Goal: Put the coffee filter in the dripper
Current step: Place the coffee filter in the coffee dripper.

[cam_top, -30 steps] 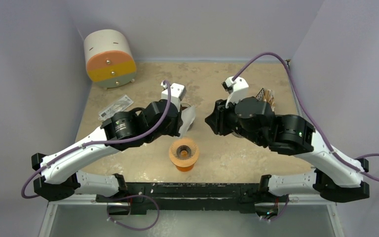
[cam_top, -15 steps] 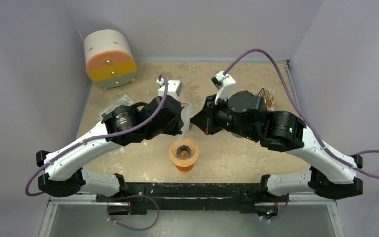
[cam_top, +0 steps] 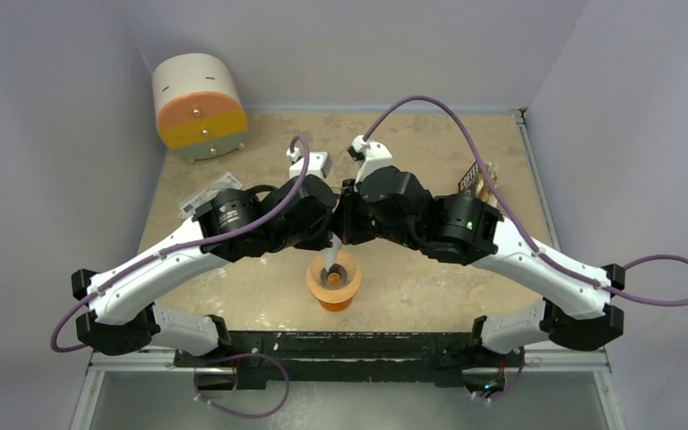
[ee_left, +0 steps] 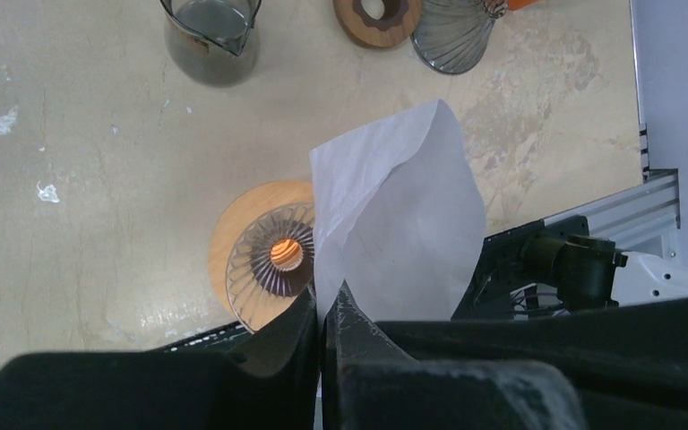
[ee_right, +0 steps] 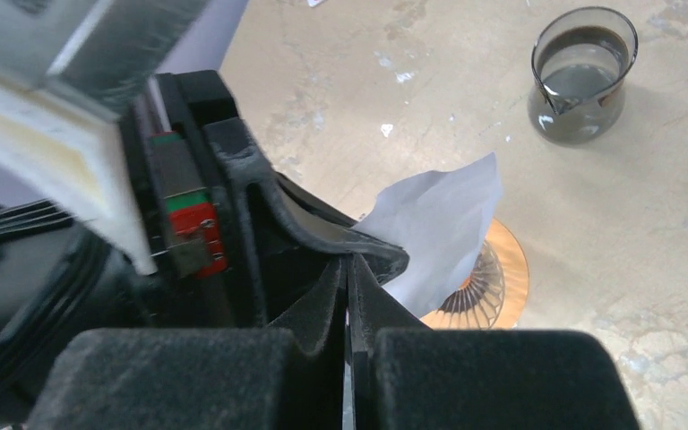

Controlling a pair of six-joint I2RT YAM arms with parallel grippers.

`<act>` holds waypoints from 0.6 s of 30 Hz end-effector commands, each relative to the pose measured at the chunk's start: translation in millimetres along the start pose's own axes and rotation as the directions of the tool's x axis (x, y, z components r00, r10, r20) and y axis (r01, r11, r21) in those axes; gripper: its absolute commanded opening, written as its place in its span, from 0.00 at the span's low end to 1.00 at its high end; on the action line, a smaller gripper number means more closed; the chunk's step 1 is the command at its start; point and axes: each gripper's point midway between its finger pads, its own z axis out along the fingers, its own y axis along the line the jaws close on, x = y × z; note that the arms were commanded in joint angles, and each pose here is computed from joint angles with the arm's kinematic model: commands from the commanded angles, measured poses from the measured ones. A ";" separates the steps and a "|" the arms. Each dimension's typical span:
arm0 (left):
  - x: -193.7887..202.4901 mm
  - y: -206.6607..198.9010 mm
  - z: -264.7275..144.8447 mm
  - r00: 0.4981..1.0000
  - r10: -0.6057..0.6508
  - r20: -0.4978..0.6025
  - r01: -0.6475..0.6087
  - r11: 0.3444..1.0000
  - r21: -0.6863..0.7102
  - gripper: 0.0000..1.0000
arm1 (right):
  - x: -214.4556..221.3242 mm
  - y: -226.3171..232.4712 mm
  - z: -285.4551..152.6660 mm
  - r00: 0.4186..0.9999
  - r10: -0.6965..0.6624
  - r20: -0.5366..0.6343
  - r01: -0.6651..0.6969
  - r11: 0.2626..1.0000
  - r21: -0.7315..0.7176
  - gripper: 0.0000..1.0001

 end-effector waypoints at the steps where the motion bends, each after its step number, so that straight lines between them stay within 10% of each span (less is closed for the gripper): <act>1: -2.0 -5.0 -18.4 0.999 -0.043 -0.019 0.044 0.998 0.050 0.00 | -4.1 -7.0 -1.5 0.999 0.037 0.027 -0.038 0.998 0.051 0.00; 18: 19.2 -4.8 -30.9 0.990 -0.073 -0.121 0.084 0.992 0.091 0.00 | 50.4 -36.5 18.8 0.994 0.027 -0.108 -0.007 0.984 0.175 0.00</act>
